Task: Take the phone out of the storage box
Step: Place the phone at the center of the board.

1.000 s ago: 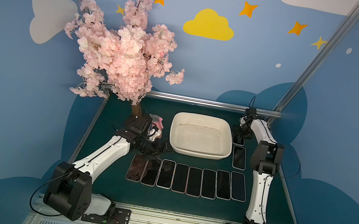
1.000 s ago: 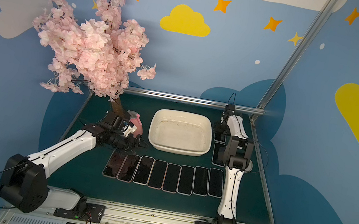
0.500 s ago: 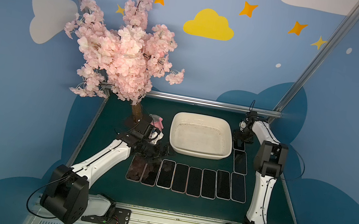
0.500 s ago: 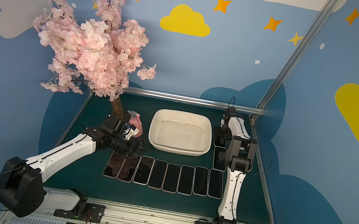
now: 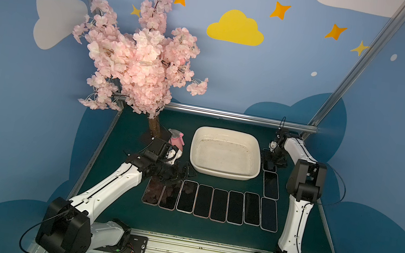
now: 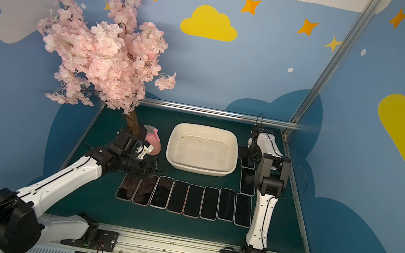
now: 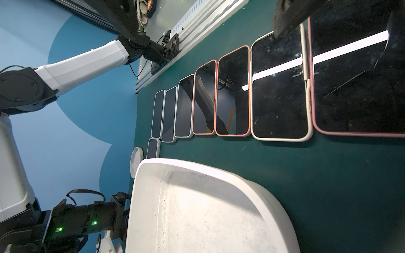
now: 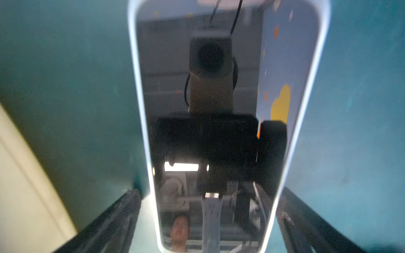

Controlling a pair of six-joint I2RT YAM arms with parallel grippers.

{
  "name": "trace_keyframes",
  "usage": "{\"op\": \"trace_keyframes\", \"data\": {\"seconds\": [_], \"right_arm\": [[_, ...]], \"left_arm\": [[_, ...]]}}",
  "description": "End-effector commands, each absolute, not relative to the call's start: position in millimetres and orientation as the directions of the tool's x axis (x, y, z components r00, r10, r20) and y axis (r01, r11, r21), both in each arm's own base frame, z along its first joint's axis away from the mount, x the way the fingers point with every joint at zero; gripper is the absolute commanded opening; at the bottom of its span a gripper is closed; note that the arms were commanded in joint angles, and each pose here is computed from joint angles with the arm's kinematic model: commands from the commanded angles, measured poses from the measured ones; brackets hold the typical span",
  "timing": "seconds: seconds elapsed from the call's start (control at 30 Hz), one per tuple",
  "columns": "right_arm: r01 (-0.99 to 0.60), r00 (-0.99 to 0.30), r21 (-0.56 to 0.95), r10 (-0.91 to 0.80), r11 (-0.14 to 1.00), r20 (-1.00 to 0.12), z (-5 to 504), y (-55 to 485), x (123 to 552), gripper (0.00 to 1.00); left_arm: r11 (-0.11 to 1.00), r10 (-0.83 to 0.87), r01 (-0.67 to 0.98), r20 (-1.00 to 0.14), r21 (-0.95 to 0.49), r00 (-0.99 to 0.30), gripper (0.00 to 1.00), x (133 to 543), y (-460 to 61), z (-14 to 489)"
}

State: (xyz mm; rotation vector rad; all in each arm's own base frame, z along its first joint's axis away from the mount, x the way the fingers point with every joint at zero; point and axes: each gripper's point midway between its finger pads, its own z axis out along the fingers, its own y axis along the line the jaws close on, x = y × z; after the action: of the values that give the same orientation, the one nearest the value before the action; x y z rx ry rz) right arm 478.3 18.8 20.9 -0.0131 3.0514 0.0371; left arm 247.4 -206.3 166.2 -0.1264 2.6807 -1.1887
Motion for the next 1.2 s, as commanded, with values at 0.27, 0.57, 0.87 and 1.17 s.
{"op": "trace_keyframes", "data": {"seconds": [0.27, 0.57, 0.87, 1.17], "right_arm": [[0.021, -0.963, 0.152, 0.061, 0.988, -0.262, 159, 40, 456, 0.99], [-0.041, -0.907, 0.247, 0.068, 0.968, -0.416, 235, 60, 403, 0.99], [-0.021, -0.722, 0.239, 0.151, 0.971, -0.675, 269, 42, 374, 0.99], [0.008, -0.370, 0.178, 0.168, 0.984, -0.914, 239, 15, 352, 0.99]], "left_arm": [[0.686, -0.158, 0.121, -0.309, -0.717, -0.938, 0.99, 269, -199, 211], [0.732, -0.254, 0.124, -0.437, -0.670, -0.863, 0.99, 271, -173, 233], [0.926, -0.325, -0.084, -0.660, -0.369, -0.677, 1.00, 251, -76, 229], [0.972, -0.233, -0.127, -0.885, -0.198, -0.402, 1.00, 233, -20, 222]]}}
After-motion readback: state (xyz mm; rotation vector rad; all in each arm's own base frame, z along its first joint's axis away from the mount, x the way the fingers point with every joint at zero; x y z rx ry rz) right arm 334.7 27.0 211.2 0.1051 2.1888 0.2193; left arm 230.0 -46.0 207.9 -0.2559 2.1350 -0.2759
